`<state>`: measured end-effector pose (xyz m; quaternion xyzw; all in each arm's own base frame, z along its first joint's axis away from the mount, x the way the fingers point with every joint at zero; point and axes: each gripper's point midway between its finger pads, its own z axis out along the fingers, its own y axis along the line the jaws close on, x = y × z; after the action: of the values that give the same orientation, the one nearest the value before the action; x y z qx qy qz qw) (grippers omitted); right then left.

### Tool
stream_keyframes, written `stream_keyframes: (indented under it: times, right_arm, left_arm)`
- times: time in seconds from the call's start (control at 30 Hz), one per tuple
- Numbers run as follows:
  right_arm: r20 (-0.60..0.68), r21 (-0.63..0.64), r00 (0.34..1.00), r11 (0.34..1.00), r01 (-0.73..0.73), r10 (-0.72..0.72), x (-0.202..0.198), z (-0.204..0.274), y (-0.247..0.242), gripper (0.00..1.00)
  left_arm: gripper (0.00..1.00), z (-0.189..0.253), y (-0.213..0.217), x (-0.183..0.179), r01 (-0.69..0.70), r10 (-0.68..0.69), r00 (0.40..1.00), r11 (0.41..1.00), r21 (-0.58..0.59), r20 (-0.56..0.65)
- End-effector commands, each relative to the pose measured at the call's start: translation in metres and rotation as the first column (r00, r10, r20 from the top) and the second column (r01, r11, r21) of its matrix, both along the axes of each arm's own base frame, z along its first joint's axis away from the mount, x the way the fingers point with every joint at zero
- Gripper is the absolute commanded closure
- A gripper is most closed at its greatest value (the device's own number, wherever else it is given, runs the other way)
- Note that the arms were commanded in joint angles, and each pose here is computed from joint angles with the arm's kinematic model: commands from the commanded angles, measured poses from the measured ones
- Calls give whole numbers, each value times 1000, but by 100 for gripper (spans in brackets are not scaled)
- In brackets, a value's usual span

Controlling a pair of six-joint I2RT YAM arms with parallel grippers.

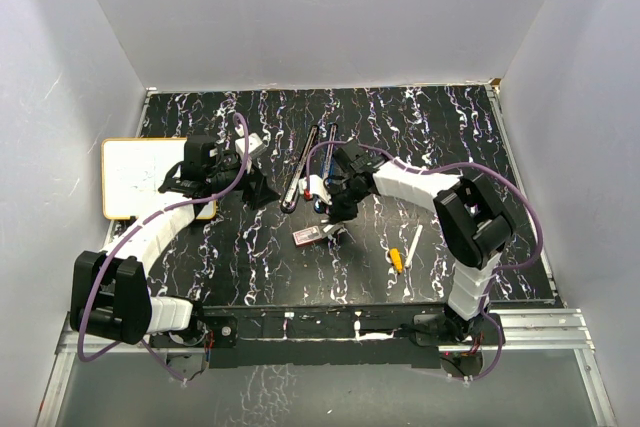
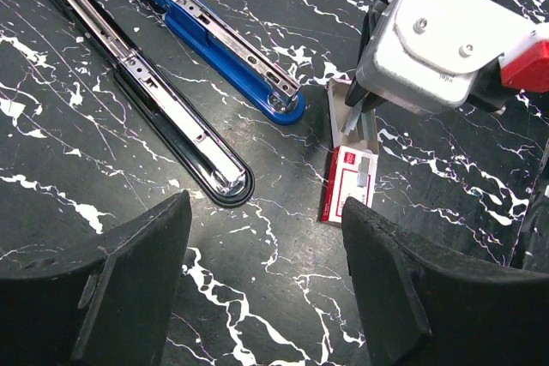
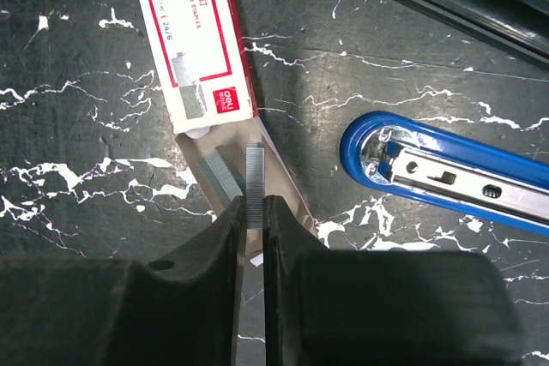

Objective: Load the staples into the stapler

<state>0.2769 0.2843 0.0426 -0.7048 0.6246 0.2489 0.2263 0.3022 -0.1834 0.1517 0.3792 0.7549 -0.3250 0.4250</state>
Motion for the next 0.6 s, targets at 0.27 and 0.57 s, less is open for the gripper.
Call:
stream_keyframes:
  times: [0.27,0.57]
  right_arm:
    - [52,121,996,991,60,-67,13,37,11,85]
    - [36,102,997,993,61,-65,8,23,6,79]
  left_arm:
    - [31,13,1,-1,-3,4,999,1000,-22,35]
    - [31,13,1,-1,0,1,999,1000,-19,38]
